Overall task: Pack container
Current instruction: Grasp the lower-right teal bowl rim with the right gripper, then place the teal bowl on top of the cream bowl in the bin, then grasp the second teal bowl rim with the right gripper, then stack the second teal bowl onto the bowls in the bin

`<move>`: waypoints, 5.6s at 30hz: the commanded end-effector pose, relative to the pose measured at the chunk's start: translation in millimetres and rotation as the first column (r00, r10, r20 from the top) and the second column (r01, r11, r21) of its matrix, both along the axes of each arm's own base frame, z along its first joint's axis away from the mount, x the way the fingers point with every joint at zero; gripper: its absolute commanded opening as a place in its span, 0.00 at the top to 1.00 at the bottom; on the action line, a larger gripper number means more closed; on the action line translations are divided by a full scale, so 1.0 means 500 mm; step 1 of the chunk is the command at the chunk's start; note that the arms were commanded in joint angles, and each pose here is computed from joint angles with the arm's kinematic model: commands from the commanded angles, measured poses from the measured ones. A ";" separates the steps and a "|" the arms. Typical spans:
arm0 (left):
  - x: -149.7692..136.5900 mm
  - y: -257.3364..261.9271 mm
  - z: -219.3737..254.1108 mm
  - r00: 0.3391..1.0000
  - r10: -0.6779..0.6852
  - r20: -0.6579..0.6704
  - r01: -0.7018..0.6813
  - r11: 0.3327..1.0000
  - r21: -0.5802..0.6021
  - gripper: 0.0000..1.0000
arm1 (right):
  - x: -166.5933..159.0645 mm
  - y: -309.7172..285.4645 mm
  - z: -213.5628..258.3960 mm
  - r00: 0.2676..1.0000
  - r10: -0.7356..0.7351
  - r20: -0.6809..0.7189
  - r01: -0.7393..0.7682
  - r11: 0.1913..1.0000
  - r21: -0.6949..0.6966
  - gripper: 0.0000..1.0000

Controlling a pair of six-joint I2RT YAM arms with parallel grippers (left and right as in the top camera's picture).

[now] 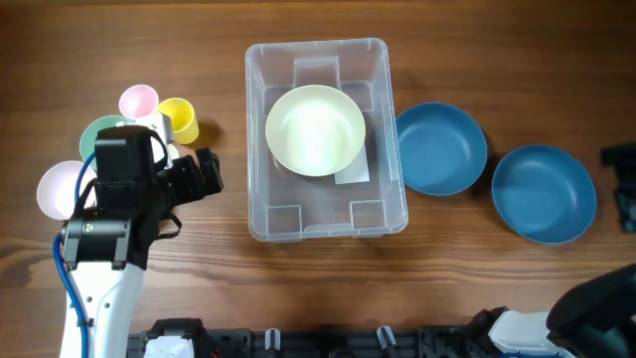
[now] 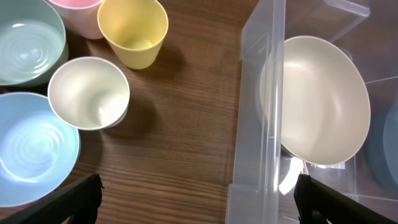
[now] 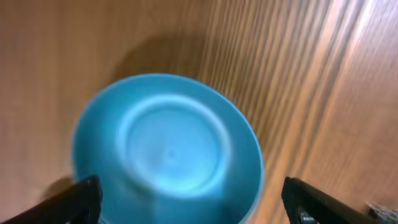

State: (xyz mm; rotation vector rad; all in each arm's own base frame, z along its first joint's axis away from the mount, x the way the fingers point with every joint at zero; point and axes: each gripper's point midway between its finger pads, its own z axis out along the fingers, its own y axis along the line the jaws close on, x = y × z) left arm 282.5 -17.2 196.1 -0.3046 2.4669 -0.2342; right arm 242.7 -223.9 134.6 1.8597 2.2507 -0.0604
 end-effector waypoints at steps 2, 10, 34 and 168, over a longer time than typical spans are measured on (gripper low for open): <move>0.004 -0.008 0.015 1.000 -0.011 0.018 0.011 1.000 -0.018 0.00 | -0.027 0.038 -0.117 0.999 0.043 -0.025 -0.041 0.996 0.078 0.06; 0.004 -0.008 0.015 1.000 -0.011 0.018 0.011 1.000 -0.018 0.00 | -0.057 0.065 -0.224 0.999 0.043 -0.029 -0.040 0.996 0.082 0.05; 0.000 -0.008 0.011 1.000 -0.011 0.007 0.011 1.000 -0.018 0.00 | 0.021 0.028 -0.167 0.987 0.064 0.144 -0.066 0.998 0.007 0.96; 0.022 -0.175 0.145 0.945 -0.278 0.172 0.284 0.959 -0.010 0.14 | 0.246 0.411 0.292 0.595 0.767 0.241 -0.648 0.635 -0.422 0.47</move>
